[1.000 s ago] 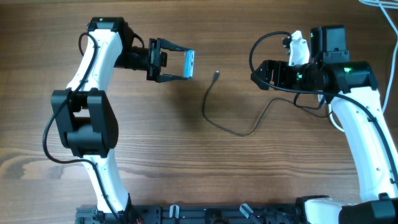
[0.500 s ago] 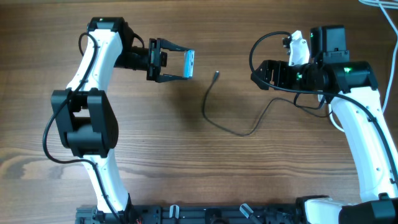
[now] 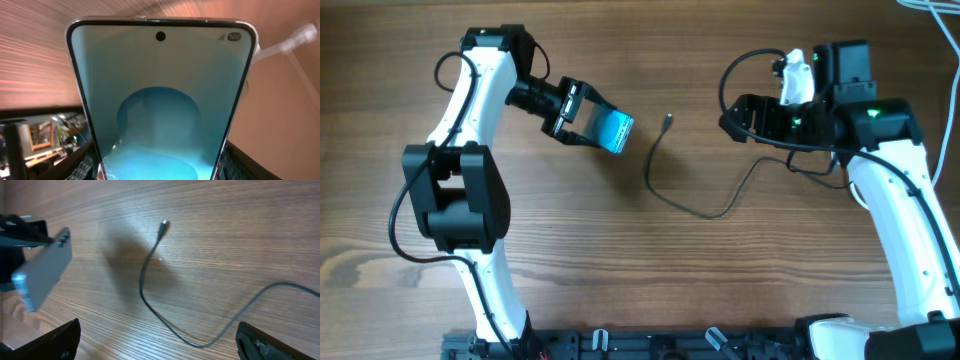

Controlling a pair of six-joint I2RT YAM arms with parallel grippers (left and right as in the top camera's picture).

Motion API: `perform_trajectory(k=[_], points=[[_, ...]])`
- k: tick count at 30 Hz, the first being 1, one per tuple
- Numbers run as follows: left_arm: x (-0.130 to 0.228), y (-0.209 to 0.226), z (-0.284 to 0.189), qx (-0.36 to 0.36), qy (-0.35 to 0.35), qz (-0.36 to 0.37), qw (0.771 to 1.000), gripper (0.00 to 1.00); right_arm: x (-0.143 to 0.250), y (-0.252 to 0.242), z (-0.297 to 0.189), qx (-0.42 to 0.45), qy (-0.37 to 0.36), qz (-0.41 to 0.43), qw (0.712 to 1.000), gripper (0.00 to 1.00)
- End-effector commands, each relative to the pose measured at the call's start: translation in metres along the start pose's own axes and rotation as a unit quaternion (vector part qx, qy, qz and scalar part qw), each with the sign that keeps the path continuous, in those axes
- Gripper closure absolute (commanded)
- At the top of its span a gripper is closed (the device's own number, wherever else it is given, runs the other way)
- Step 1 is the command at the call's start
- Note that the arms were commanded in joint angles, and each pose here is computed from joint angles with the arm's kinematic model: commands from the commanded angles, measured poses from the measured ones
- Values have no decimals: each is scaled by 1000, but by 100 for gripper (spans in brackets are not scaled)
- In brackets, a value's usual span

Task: Plug charger to phone and switch on socket

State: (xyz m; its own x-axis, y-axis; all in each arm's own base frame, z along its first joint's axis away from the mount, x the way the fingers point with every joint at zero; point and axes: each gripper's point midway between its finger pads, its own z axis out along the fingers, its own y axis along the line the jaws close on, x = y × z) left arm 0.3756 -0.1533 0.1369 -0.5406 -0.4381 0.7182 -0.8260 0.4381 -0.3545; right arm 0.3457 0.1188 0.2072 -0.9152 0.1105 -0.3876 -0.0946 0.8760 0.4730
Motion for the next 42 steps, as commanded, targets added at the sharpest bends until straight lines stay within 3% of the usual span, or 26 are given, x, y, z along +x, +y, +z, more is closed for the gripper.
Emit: perform_trajectory(k=[1, 8, 13, 19, 25, 33, 42], points=[[-11, 6, -16, -29, -82, -28, 996, 96, 15, 11, 23, -8, 21, 9, 1000, 6], [-18, 7, -18, -36, -101, -25, 994, 96, 21, 64, 54, -61, 4, 11, 998, 30], [-15, 4, -10, -44, -106, -10, 993, 96, 47, 112, 107, -93, 48, 43, 994, 35], [-9, 3, 7, -66, -123, -33, 990, 96, 52, 133, 124, -113, 48, 33, 992, 36], [1, 2, 20, -76, -117, -31, 990, 96, 48, 135, 125, -117, 40, 33, 992, 42], [3, 1, 20, -73, -112, -31, 991, 96, 58, 128, 148, -98, 66, 100, 988, 48], [2, 0, 20, -73, -113, -30, 991, 96, 62, 138, 162, -95, 53, 92, 990, 59]])
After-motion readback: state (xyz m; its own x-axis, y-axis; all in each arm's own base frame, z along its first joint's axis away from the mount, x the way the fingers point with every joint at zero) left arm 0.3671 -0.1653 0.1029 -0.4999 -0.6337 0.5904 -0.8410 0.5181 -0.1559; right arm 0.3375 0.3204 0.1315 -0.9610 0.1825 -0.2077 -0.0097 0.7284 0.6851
